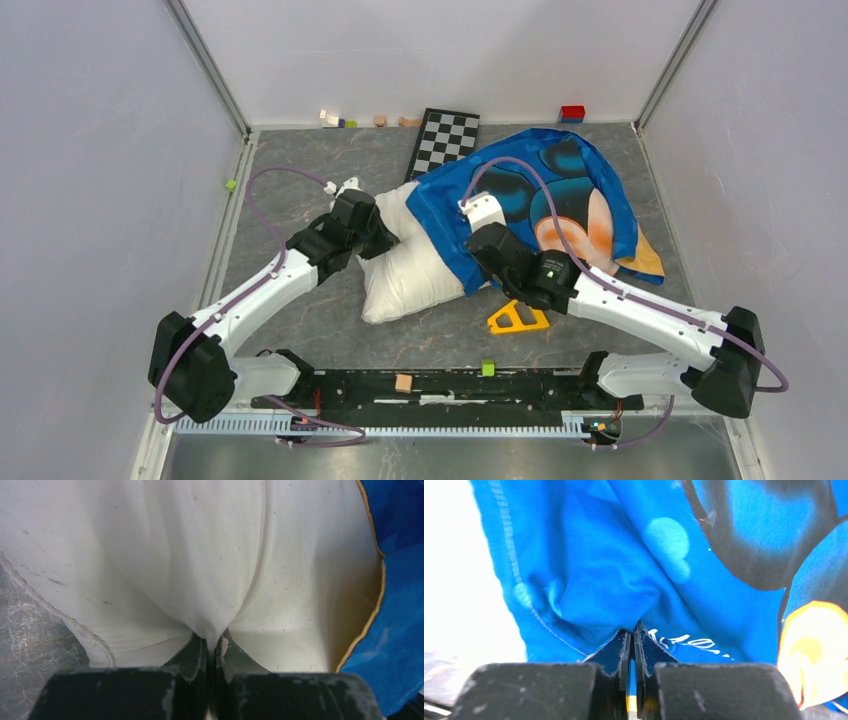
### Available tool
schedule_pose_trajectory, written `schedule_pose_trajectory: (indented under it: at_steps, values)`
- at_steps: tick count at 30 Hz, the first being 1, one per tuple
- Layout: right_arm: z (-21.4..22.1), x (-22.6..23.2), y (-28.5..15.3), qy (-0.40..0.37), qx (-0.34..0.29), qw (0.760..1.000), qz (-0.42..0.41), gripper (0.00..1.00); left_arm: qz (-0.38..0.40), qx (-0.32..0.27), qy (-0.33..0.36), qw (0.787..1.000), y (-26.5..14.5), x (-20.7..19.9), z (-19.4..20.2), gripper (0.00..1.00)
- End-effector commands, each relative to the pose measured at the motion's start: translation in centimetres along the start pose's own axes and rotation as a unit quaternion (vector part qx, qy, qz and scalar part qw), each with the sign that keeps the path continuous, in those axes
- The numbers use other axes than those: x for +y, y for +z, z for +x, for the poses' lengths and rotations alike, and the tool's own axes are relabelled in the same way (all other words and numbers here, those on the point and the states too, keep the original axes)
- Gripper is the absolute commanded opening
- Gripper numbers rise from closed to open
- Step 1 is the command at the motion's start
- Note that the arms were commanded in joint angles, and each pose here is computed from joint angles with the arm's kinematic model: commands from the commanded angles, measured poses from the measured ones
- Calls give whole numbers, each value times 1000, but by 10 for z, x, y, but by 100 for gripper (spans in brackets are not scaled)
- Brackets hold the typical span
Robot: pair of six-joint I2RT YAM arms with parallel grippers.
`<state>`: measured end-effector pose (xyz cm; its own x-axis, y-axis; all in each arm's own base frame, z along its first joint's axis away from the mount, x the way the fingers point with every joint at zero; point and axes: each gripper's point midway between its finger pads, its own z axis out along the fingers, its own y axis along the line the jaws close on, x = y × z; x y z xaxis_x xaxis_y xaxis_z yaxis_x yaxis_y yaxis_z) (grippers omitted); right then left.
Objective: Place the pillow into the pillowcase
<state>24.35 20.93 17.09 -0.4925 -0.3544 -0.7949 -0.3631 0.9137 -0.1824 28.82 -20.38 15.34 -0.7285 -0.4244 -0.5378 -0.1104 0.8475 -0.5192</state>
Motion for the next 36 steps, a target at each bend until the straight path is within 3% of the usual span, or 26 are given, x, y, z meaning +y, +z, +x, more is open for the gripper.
schedule_pose_trajectory:
  at_steps: [1, 6, 10, 18, 21, 23, 26, 28, 29, 32, 36]
  values:
    - [-91, 44, -55, 31, -91, 992, -87, 3, -4, 0, -6, 1000, 9, -3, 0, 2]
    - [-112, 103, -89, 12, -117, 977, -178, 0, 2, -5, -1, 1000, 10, -17, 0, 2]
    - [-126, 85, -88, 19, -125, 983, -134, 0, 24, -14, 14, 1000, -3, -35, -1, 2]
    - [-238, 30, -136, 35, -216, 974, -61, 0, 107, -8, 111, 988, -75, -97, 6, 3]
    - [-268, 0, -119, 56, -231, 970, -54, 0, 144, 18, 141, 979, -101, -117, 17, 25]
    - [-273, -23, -87, 64, -216, 974, -33, 0, 167, 29, 155, 973, -115, -124, 20, 47]
    - [-251, -50, -19, 68, -154, 986, -9, 0, 177, 19, 172, 969, -135, -127, 9, 81]
    - [-226, -58, 24, 72, -112, 991, 4, 0, 175, -1, 186, 967, -149, -128, -5, 95]
    - [-212, -62, 45, 72, -95, 993, 13, 0, 175, -14, 194, 965, -156, -130, -12, 100]
    - [-186, -64, 83, 86, -65, 994, 6, 0, 156, -35, 211, 964, -161, -125, -24, 100]
    - [-187, -65, 98, 92, -67, 993, 7, 0, 120, -30, 218, 968, -151, -107, -20, 100]
